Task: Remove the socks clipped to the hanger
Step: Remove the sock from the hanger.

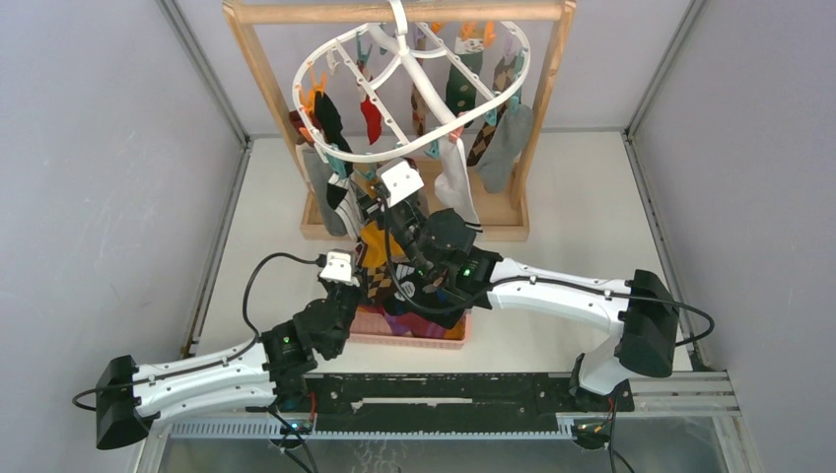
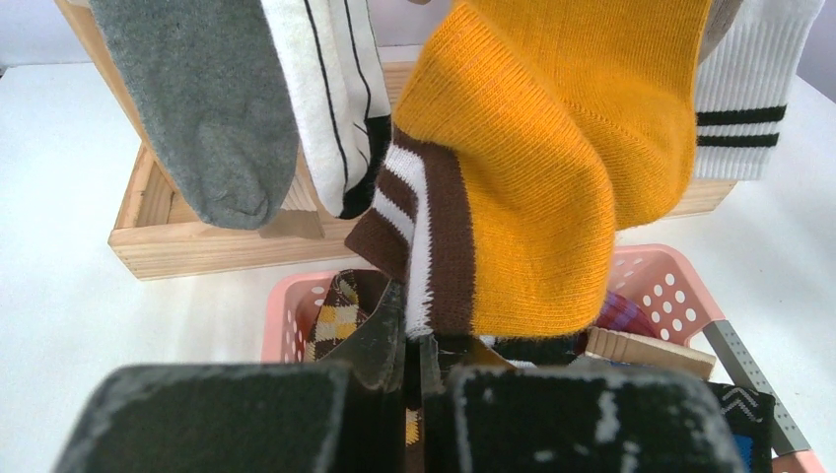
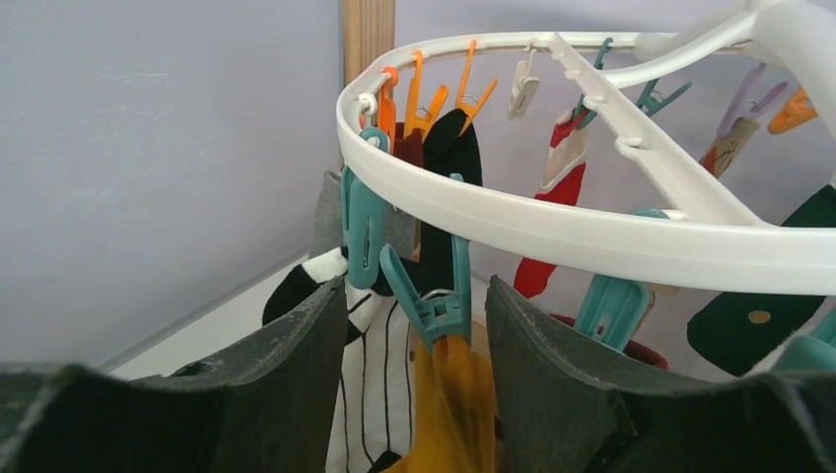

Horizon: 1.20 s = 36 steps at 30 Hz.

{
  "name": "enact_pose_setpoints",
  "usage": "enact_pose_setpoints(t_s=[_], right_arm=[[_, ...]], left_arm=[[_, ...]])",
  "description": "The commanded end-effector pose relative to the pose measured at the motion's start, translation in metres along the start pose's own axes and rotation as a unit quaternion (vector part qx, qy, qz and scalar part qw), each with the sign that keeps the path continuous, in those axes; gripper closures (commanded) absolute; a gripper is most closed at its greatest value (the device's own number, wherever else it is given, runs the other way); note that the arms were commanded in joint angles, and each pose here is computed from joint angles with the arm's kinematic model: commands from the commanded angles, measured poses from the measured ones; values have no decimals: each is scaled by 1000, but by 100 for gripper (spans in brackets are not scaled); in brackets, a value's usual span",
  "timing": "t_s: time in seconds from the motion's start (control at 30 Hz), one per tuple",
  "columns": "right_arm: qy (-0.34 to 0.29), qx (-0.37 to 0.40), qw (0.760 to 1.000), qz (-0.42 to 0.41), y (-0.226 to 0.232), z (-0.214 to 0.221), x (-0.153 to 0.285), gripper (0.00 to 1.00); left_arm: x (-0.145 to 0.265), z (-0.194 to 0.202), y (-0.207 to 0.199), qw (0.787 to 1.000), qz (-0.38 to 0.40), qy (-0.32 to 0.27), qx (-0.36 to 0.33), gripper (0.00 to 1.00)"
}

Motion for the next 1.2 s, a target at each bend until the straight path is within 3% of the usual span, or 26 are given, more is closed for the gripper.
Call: enact_pose_setpoints(t_s=[0.0, 0.6, 0.8, 1.03, 1.07, 1.17], right_arm=[[-28, -25, 999, 26, -4, -20, -8, 39], [-37, -28, 998, 44, -6, -23, -19, 43], [-34, -26, 998, 47, -8, -24, -18, 64], [-30, -20, 998, 51, -13, -25, -14, 78], [-30, -20, 998, 51, -13, -26, -14, 87], [-30, -22, 998, 49, -16, -27, -12, 89]], left_arm=[[-1, -8, -1, 1000, -2, -17, 15, 100], [-2, -7, -2, 1000, 3, -17, 13, 100], [-2, -7, -2, 1000, 3, -16, 13, 100], [-2, -6, -2, 1000, 1, -14, 11, 100], [-2, -5, -2, 1000, 0, -13, 12, 100], [-2, -4, -1, 1000, -1, -12, 13, 100]])
Point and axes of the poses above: each gripper's point midway between its finger pads, its own x axis back along the fingers, its own y axis along the line the jaws close on, z = x × y, the point moved 10 cm from there along x, back along the fingers, and after that the axes turned 8 degrees about x, right-handed, at the moved point
